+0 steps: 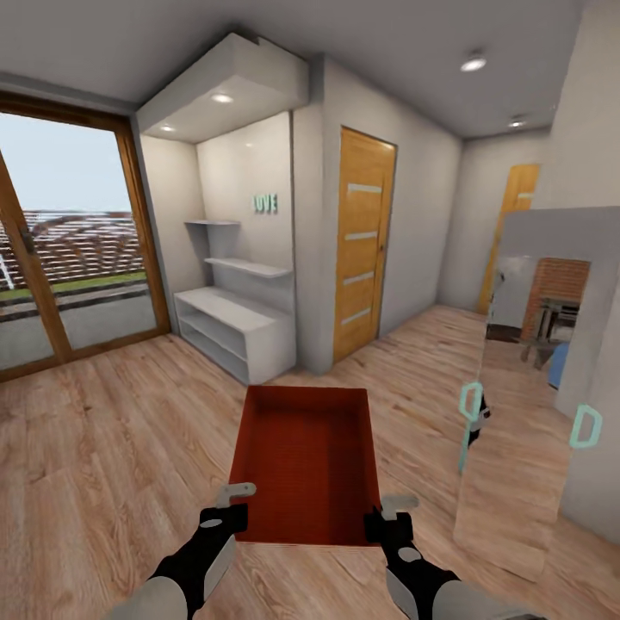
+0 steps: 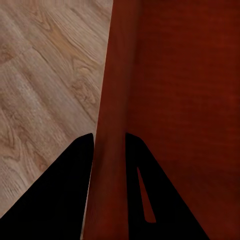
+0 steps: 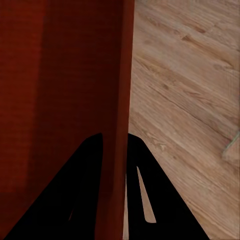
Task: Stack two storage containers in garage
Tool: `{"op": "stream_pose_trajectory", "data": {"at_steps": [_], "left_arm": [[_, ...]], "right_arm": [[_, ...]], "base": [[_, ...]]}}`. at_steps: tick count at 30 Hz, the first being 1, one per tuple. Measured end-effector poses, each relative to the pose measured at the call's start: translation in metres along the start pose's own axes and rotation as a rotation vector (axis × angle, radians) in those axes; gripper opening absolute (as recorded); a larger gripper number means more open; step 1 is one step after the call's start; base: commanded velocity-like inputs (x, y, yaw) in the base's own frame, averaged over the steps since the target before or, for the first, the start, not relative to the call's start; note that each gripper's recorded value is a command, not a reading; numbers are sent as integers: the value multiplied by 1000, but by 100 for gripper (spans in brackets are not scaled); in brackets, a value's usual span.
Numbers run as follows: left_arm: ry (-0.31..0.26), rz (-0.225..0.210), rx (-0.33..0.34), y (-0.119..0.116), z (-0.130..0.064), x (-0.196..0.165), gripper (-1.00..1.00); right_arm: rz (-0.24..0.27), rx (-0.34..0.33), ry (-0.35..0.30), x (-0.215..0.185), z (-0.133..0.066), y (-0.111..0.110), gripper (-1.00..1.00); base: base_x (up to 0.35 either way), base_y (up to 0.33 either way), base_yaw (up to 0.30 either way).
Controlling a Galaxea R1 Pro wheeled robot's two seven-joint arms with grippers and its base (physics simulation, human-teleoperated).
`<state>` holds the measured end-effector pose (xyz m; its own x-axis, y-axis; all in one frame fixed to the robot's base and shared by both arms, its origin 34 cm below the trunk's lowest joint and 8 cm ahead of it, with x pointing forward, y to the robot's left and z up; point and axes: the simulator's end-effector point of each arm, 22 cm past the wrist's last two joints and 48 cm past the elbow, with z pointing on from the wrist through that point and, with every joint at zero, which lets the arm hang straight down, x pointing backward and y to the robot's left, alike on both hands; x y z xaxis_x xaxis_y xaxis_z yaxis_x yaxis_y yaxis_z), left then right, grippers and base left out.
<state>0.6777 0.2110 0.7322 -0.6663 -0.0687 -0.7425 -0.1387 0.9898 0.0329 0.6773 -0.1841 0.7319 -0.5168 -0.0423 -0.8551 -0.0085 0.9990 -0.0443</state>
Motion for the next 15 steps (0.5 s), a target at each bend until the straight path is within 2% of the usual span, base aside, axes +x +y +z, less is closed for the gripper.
{"op": "stream_pose_trajectory", "data": {"at_steps": [15], "left_arm": [[-1, 1, 0, 0, 0, 0, -100]], "right_arm": [[1, 1, 0, 0, 0, 0, -100]], "base": [[322, 0, 1]]}}
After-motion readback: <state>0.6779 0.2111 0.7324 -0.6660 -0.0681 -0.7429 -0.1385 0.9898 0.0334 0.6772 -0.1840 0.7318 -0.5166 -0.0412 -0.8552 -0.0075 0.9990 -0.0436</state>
